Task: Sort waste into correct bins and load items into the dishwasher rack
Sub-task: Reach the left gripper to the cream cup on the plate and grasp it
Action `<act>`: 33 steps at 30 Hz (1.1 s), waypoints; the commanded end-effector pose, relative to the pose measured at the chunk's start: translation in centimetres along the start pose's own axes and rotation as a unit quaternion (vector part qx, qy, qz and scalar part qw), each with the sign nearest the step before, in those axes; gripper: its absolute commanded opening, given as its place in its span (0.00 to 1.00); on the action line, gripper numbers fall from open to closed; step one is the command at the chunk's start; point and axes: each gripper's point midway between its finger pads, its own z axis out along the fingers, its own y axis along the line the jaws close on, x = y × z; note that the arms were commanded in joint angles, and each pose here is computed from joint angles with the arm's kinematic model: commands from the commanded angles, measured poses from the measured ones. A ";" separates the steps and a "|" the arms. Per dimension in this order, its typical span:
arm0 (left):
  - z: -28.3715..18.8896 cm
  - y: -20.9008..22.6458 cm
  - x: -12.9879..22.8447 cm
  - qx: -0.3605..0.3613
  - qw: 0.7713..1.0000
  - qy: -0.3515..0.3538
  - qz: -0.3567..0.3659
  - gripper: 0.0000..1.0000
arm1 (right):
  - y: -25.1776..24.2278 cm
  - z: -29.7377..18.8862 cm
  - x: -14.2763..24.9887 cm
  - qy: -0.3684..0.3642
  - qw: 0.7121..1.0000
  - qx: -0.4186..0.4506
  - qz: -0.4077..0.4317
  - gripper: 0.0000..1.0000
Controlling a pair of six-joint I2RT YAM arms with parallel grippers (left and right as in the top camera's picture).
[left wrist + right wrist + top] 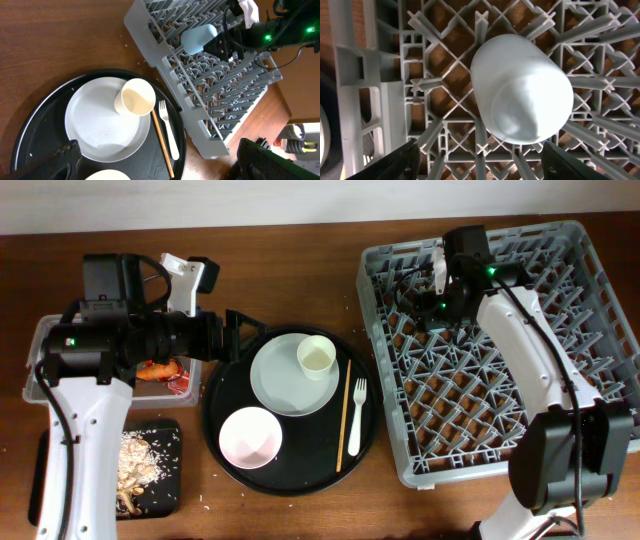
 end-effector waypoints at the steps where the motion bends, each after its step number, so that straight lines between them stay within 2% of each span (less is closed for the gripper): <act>1: -0.1 0.2 0.0 -0.003 1.000 -0.001 0.003 0.99 | 0.2 -1.5 -2.2 -0.027 1.000 -0.008 -0.006 0.75; 4: -0.1 0.2 0.0 -0.003 1.000 -0.001 0.002 0.99 | 0.2 -1.7 -2.5 -0.031 0.999 -0.007 -0.006 0.71; 9: -0.1 0.2 0.0 -0.003 1.000 -0.001 0.003 0.99 | 0.5 0.1 -1.7 -0.013 1.000 -0.017 -0.006 0.71; 13: -0.1 0.2 0.0 -0.003 1.000 -0.001 0.003 0.99 | 0.7 3.4 -0.7 0.019 1.000 -0.020 -0.007 0.71; 15: -0.1 0.2 0.0 -0.003 1.000 -0.001 0.003 0.99 | 0.7 3.1 -1.1 0.011 1.000 -0.020 -0.016 0.71; 19: -0.1 0.2 0.0 -0.003 1.000 -0.001 0.002 0.99 | 0.7 -0.3 -3.0 -0.027 0.999 -0.019 -0.028 0.76; 21: -0.1 0.2 0.0 -0.003 1.000 -0.001 0.003 0.99 | 1.1 -4.5 -4.2 -0.060 0.997 -0.033 -0.028 0.78; 27: -0.1 0.8 -0.4 -0.022 1.000 -0.007 0.009 0.99 | 3.9 -12.9 -2.9 -0.099 0.987 -0.119 -0.037 0.79; 28: 0.0 1.1 -0.1 -0.029 1.000 -0.002 -0.008 0.99 | 3.9 -13.7 -2.6 -0.102 0.987 -0.120 -0.037 0.80; 29: 0.0 1.6 0.2 -0.045 0.998 0.005 -0.034 0.99 | 3.9 -14.5 -2.3 -0.107 0.986 -0.121 -0.038 0.82; 30: 0.2 2.7 0.7 -0.094 0.993 0.013 -0.070 0.95 | 3.9 -15.9 -2.0 -0.119 0.985 -0.120 -0.039 0.84; 33: 1.1 3.2 1.2 -0.157 0.983 0.021 -0.089 0.94 | 3.9 -17.5 -1.2 -0.127 0.984 -0.120 -0.040 0.95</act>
